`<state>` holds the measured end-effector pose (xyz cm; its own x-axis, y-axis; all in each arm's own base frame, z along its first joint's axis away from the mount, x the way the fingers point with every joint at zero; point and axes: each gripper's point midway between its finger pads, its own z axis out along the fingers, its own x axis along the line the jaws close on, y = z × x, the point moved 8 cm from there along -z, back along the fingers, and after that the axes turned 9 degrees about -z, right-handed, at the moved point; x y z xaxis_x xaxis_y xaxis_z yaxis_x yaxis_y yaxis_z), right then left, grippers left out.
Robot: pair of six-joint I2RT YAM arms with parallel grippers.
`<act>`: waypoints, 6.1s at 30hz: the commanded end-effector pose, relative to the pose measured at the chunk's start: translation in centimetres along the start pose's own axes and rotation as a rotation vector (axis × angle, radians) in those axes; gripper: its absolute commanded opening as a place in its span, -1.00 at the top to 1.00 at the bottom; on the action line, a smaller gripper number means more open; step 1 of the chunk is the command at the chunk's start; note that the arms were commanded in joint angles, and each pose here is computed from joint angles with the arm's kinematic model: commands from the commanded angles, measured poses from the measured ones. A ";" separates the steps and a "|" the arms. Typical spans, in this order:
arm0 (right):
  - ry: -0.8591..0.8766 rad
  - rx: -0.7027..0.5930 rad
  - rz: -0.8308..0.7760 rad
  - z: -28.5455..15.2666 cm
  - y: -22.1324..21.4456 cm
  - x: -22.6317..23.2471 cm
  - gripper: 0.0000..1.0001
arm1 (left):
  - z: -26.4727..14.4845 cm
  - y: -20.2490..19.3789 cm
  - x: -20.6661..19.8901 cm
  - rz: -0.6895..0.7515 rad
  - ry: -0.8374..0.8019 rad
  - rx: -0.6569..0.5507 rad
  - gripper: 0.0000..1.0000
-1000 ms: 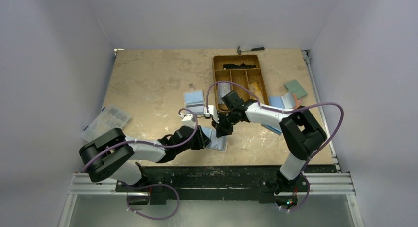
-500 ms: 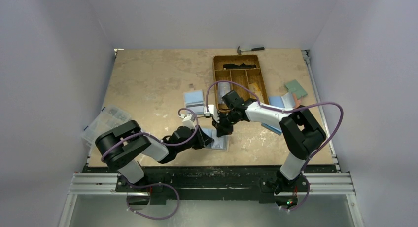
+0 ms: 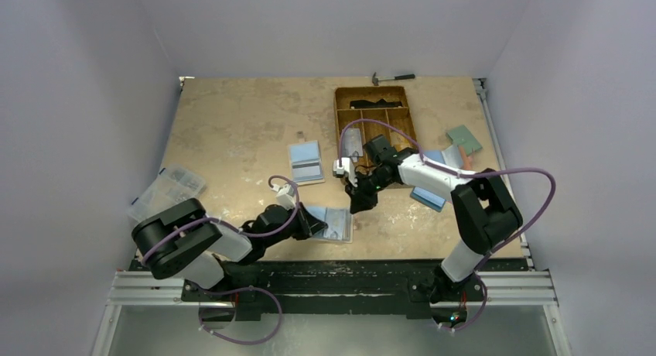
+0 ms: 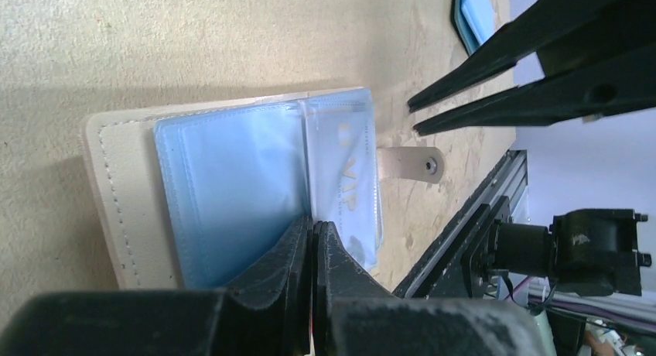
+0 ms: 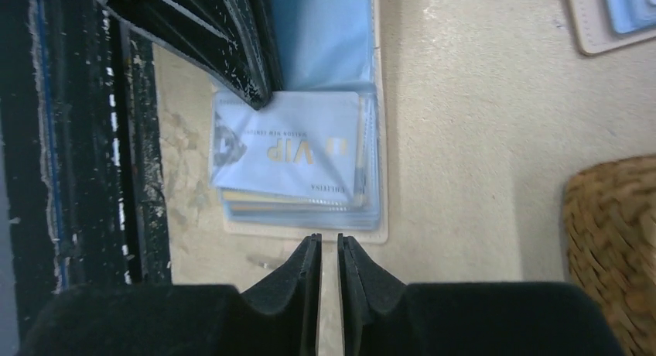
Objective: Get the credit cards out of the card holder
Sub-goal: Remove the credit card from the card holder.
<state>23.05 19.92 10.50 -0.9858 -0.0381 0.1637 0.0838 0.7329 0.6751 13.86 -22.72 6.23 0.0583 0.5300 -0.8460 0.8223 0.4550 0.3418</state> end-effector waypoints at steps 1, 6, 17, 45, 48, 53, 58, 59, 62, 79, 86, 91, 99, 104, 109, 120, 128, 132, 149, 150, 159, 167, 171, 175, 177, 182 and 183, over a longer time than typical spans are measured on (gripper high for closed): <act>0.035 -0.104 -0.052 -2.4 1.4 1.0 0.56 | -0.8 0.7 -1.1 0.115 -0.090 -0.031 1.00; 0.074 -0.135 -0.065 -2.4 1.7 1.5 0.52 | -1.6 0.9 -1.2 0.187 -0.121 -0.041 1.00; 0.162 -0.211 -0.061 -2.4 2.3 2.4 0.26 | -4.0 1.7 -2.1 0.386 -0.230 -0.124 1.00; 0.111 -0.225 0.075 -2.1 2.7 1.3 0.07 | 0.2 1.6 -0.2 0.142 0.136 -0.050 0.46; 0.105 -0.217 0.103 -2.0 2.6 1.3 0.10 | -0.1 2.1 -0.3 0.154 0.206 -0.058 0.31; 0.117 -0.220 0.148 -1.4 2.4 1.2 0.18 | -1.6 3.4 -1.9 0.223 0.199 -0.111 0.20; 0.130 -0.216 0.180 -0.8 2.4 1.2 0.65 | -2.5 3.7 -3.3 0.283 0.120 -0.098 0.18; 0.132 -0.211 0.185 -0.6 2.4 1.3 0.79 | -2.4 3.6 -3.6 0.290 0.104 -0.084 0.18; 0.136 -0.184 0.178 0.2 2.5 1.6 1.00 | -2.0 3.3 -4.3 0.313 0.067 -0.038 0.17; 0.019 -0.046 0.279 2.1 1.4 0.2 1.00 | 0.7 0.6 0.4 0.302 0.234 0.058 0.67; 0.020 -0.047 0.281 2.1 1.5 0.2 0.88 | -0.2 0.0 2.5 0.255 0.312 0.052 0.75; 0.013 -0.038 0.281 2.2 1.6 0.0 0.85 | -0.5 -0.3 2.9 0.227 0.303 0.055 0.76; 0.094 -0.109 0.231 1.3 3.3 0.6 0.70 | -0.7 -0.8 3.1 0.178 0.254 0.073 0.75; 0.091 -0.115 0.205 0.8 3.6 0.7 0.57 | -0.9 -1.0 3.6 0.145 0.243 0.077 0.76; 0.093 -0.111 0.194 0.8 3.6 0.7 0.56 | -1.1 -1.1 3.7 0.116 0.227 0.070 0.77; 0.158 -0.172 0.156 0.4 4.5 1.3 0.56 | -1.2 -1.0 3.6 0.092 0.193 0.066 0.77; 0.104 -0.116 0.194 1.2 3.4 0.6 0.58 | -1.1 -1.3 3.6 0.074 0.173 0.087 0.77; 0.062 -0.067 0.210 1.6 2.5 0.0 0.60 | -1.1 -1.4 3.6 0.068 0.168 0.088 0.77; 0.109 -0.041 0.147 1.4 2.0 0.5 0.61 | -1.4 -1.4 3.7 0.044 0.149 0.093 0.73; 0.107 -0.037 0.145 1.4 2.0 0.5 0.60 | -1.4 -1.5 3.7 0.041 0.148 0.095 0.73; 0.025 -0.013 0.144 2.0 2.2 0.0 0.61 | -1.2 -1.6 3.5 0.032 0.124 0.111 0.70; -0.008 -0.064 0.128 2.5 4.4 0.2 0.61 | -1.1 -1.6 2.8 0.030 0.072 0.120 0.38; 0.000 -0.099 0.144 3.0 5.4 0.5 0.61 | -1.5 -1.3 2.3 0.021 0.039 0.094 0.05; 0.028 -0.114 0.179 3.7 5.8 0.5 0.61 | -2.2 -0.9 1.7 0.031 0.013 0.066 -0.18; 0.054 -0.116 0.198 4.2 5.9 0.5 0.61 | -2.4 -0.7 1.4 0.043 0.013 0.058 -0.20; 0.125 -0.129 0.217 5.0 6.2 1.0 0.60 | -3.0 -0.2 1.3 0.063 0.036 0.025 -0.40; 0.132 -0.129 0.220 5.1 6.2 1.0 0.60 | -3.1 -0.1 1.3 0.065 0.046 0.019 -0.46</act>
<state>21.77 26.27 10.06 -0.9256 0.0723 0.3717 0.3172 0.6840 0.6569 12.62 -21.04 7.49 0.1112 0.5068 -0.8549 0.8289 0.4273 0.3611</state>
